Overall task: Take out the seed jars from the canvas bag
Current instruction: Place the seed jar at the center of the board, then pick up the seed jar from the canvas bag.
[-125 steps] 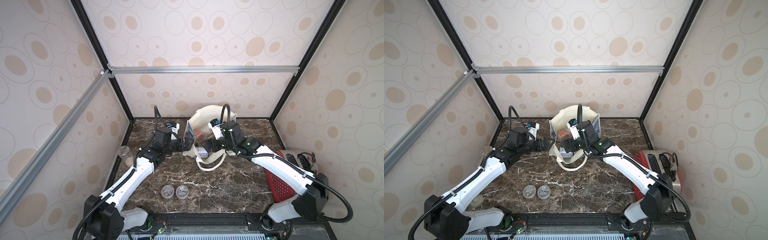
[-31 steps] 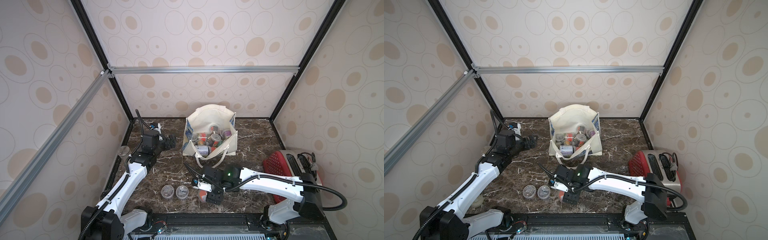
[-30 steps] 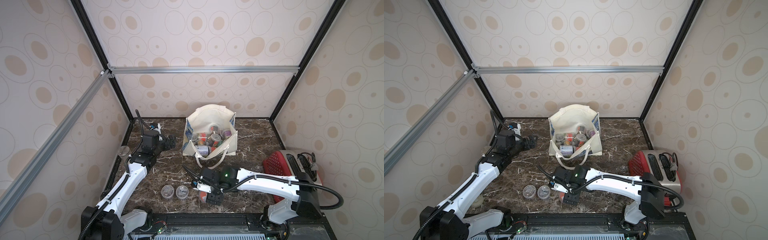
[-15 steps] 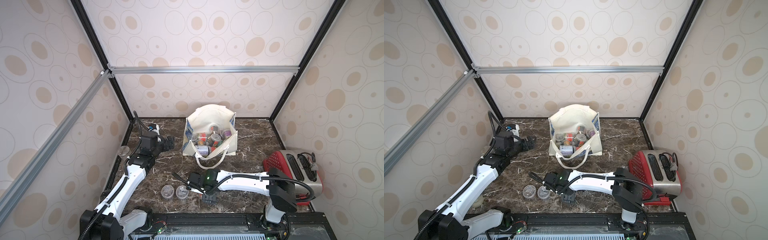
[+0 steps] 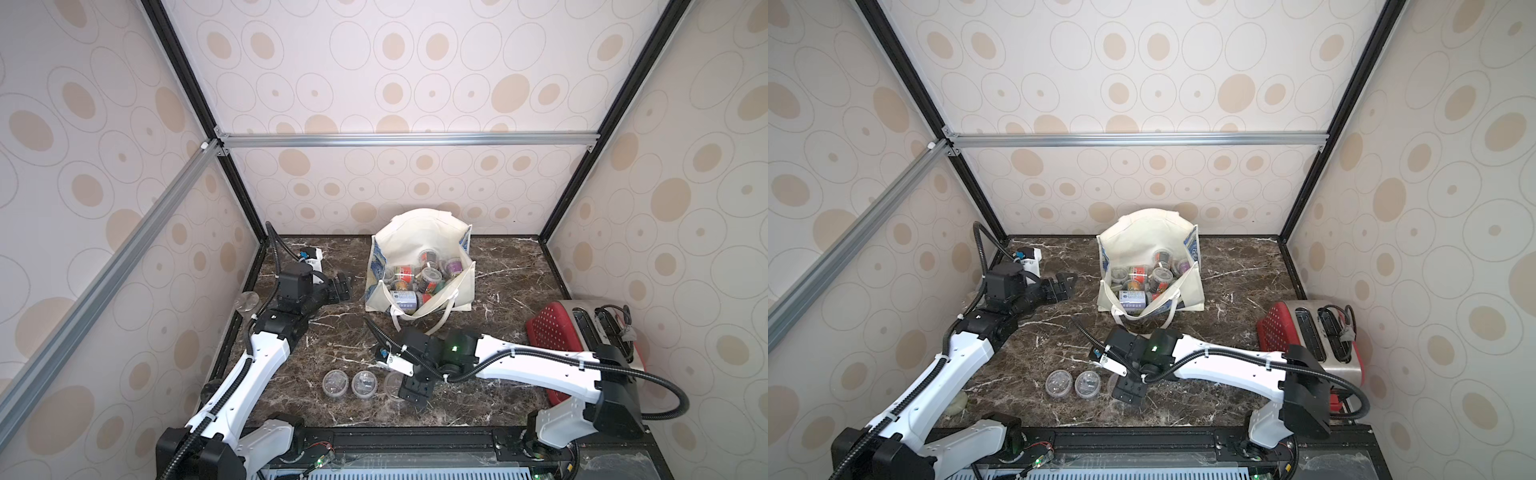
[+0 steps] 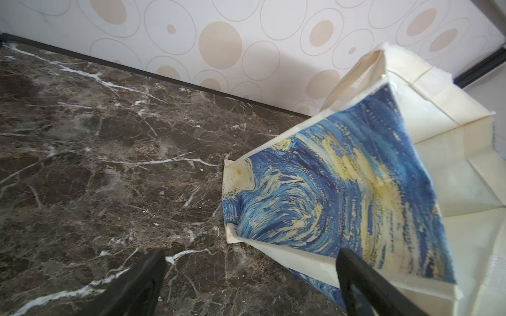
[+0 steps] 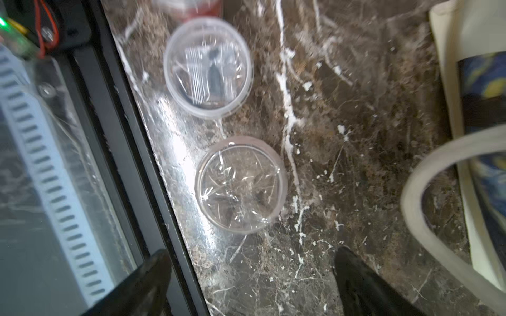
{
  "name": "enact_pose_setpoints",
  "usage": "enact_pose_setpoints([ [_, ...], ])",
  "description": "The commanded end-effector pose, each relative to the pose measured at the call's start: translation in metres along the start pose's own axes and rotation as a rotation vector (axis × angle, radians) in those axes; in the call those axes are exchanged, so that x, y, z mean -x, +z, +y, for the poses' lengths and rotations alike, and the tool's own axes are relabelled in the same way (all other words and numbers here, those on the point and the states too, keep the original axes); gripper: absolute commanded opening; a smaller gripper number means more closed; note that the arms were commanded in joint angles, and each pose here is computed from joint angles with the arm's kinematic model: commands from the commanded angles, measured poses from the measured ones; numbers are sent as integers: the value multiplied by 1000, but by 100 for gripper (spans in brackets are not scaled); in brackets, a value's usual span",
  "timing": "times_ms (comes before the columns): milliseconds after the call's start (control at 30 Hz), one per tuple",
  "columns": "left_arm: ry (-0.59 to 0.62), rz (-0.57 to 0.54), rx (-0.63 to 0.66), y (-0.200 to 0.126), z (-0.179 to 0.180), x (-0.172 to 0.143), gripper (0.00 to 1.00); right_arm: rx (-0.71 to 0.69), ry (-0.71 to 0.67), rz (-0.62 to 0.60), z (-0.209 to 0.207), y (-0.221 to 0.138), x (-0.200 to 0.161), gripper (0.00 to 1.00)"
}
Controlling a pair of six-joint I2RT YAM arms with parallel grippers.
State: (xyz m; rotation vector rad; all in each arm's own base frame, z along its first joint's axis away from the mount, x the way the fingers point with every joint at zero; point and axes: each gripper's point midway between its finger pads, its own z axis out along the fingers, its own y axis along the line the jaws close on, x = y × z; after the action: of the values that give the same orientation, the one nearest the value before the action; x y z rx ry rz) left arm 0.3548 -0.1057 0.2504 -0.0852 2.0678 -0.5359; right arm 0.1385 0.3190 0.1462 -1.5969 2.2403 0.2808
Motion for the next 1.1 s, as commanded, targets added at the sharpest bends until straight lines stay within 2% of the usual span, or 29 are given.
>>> enact_pose_setpoints([
  [0, 12, -69, -130, -11, -32, 32, 98, -2, 119, -151, -17, -39, 27, 95],
  [67, -8, -71, -168, -11, -39, 34, 98, -59, 192, -246, -38, -64, 41, 96],
  [167, -24, -66, -258, -10, -60, 32, 98, -216, 337, -392, -87, -98, 56, 99],
  [300, 21, -52, -308, -3, -92, 21, 98, -319, 567, -452, -149, -116, 56, 99],
  [400, 72, -27, -302, 6, -109, 11, 98, -353, 719, -438, -183, -115, 52, 99],
  [467, 106, -4, -284, 13, -114, 3, 98, -346, 741, -422, -196, -110, 53, 99],
  [667, 194, 72, -127, 38, -99, -28, 98, -320, 891, -343, -223, -89, 47, 97],
  [867, 232, 179, -179, 41, -106, -80, 98, -396, 954, -208, -241, -69, 26, 94],
  [1067, 226, 223, -217, 37, -111, -109, 98, -482, 955, -116, -253, -50, 10, 93],
])
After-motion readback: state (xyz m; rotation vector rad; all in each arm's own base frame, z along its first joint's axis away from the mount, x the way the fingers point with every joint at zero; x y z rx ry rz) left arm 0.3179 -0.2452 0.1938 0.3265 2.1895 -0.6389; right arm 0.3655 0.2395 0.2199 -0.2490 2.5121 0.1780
